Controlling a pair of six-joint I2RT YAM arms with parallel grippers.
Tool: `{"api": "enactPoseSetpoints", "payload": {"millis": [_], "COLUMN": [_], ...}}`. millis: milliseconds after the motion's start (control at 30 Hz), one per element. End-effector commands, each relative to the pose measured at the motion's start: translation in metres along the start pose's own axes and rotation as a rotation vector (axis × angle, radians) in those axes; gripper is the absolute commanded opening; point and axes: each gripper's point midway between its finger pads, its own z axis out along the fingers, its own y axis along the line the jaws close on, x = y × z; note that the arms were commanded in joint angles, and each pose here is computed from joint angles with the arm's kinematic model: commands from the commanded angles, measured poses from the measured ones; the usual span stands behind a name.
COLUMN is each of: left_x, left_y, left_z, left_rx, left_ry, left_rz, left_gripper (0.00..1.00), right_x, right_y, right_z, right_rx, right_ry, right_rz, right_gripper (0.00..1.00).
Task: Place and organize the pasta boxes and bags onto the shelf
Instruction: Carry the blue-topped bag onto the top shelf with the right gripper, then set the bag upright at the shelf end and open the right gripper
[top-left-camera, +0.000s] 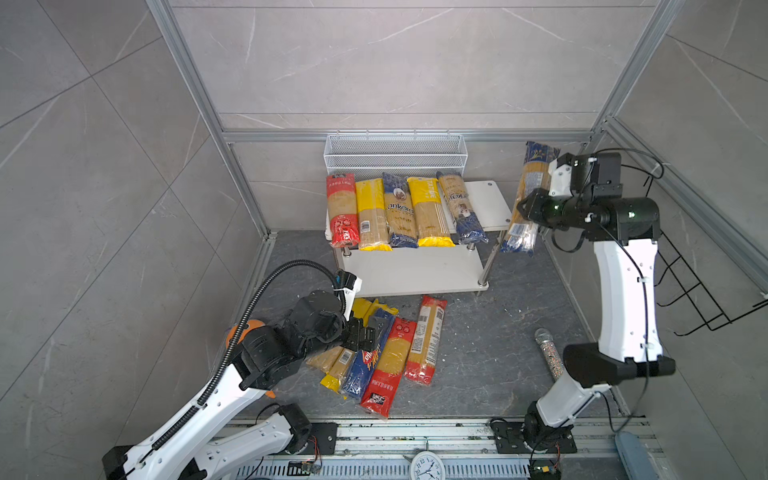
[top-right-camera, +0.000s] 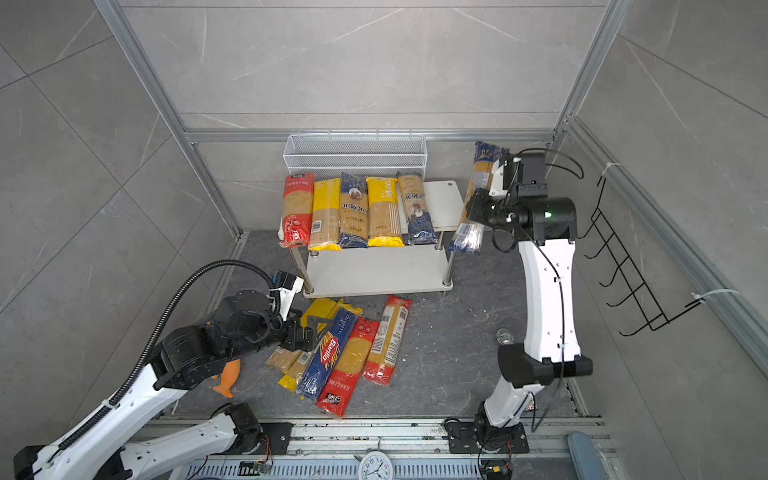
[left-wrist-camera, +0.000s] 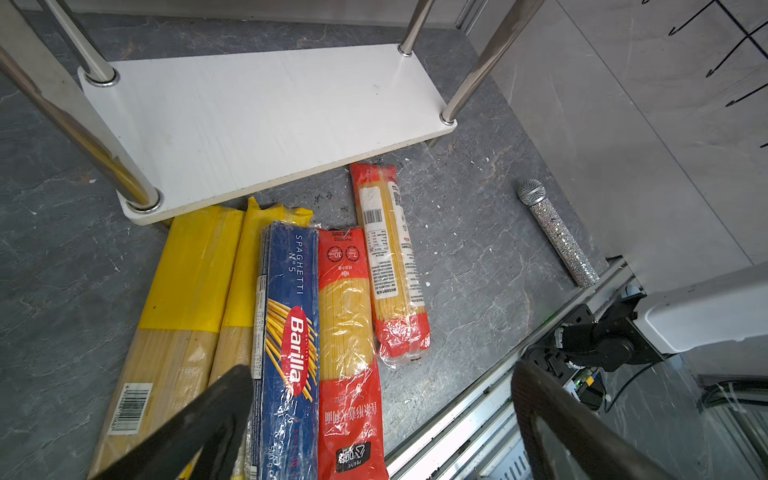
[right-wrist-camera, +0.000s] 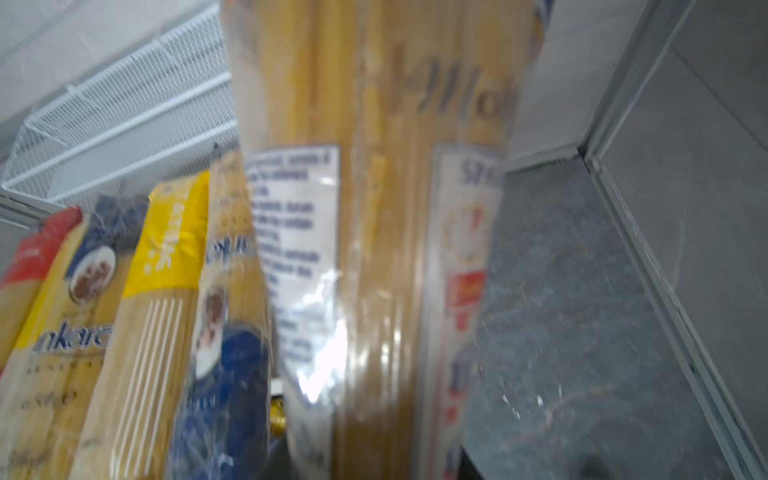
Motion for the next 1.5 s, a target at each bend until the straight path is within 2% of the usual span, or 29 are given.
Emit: {"api": "enactPoseSetpoints", "payload": {"millis": [0, 233, 533, 633, 733, 833, 1067, 1200, 1233, 1467], "left_x": [-0.011, -0.018, -0.018, -0.019, -0.02, -0.021, -0.02, -0.02, -0.021, -0.021], "left_y": [0.0, 0.0, 0.002, 0.001, 0.0, 0.0, 0.001, 0.002, 0.002, 0.004], "left_z": [-0.008, -0.006, 0.004, 0.007, 0.009, 0.01, 0.012, 0.011, 0.01, -0.002], "left_rx": [-0.014, -0.034, -0.056, -0.053, -0.053, -0.056, -0.056, -0.06, -0.062, -0.056], "left_ry": [-0.029, -0.027, -0.019, -0.016, -0.014, -0.016, -0.015, -0.019, -0.022, -0.057], "left_rz": [0.03, 0.035, 0.018, 0.012, 0.007, 0.004, -0.006, -0.008, -0.011, -0.039], "left_gripper": [1.0, 1.0, 1.0, 1.0, 1.0, 1.0, 1.0, 1.0, 1.0, 1.0], "right_x": [-0.027, -0.021, -0.016, -0.008, -0.003, -0.001, 0.001, -0.003, -0.005, -0.022], "right_y": [0.036, 0.03, 0.033, 0.029, 0.028, 0.03, 0.029, 0.029, 0.03, 0.034], "right_z": [-0.011, 0.046, 0.076, 0.089, 0.098, 0.101, 0.103, 0.094, 0.09, 0.051], "right_rx": [-0.182, -0.243, -0.286, -0.283, -0.29, -0.304, -0.302, -0.292, -0.293, -0.324], "right_ry": [-0.082, -0.003, 0.041, 0.076, 0.098, 0.106, 0.113, 0.088, 0.075, -0.011], "right_rz": [-0.077, -0.04, -0.043, -0.033, -0.026, -0.023, -0.023, -0.041, -0.044, -0.017], "right_gripper": [0.0, 0.0, 0.01, 0.14, 0.36, 0.5, 0.59, 0.74, 0.81, 0.85]}}
